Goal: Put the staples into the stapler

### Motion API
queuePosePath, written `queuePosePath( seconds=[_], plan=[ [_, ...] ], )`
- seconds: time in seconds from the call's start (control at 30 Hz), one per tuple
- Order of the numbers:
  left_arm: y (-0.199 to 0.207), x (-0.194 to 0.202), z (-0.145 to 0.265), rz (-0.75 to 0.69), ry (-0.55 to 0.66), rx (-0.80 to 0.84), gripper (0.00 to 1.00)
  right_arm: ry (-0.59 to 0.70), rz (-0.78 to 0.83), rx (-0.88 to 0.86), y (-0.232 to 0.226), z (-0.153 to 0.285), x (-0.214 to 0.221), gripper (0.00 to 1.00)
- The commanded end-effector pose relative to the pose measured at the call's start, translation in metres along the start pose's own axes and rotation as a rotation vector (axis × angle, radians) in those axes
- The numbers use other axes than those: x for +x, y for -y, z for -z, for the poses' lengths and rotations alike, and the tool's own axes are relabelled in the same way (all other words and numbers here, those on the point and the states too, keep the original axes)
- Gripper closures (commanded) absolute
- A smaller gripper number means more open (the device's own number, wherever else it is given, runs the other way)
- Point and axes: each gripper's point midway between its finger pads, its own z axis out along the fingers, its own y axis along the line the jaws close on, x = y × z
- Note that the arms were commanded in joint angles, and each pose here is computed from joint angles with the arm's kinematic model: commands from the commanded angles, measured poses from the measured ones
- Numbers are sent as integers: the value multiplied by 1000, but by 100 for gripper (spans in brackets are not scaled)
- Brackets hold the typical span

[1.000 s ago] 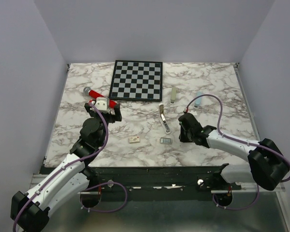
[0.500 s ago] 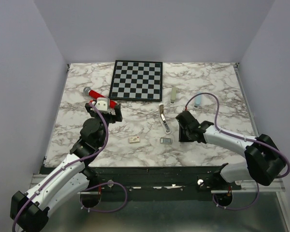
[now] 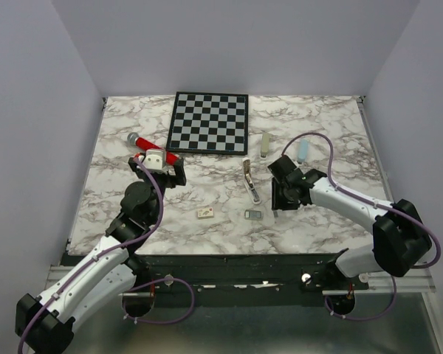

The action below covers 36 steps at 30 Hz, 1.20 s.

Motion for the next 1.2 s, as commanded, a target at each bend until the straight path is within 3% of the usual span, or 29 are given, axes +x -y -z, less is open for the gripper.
queuePosePath(
  seconds=[0.0,1.17],
  plan=[
    [2,-1,3,3,11,13,3,-132,29,-28,-7,2,14,55],
    [2,-5,6,-2,25,12,3,-214,56,29,-3,-38,14,67]
  ],
)
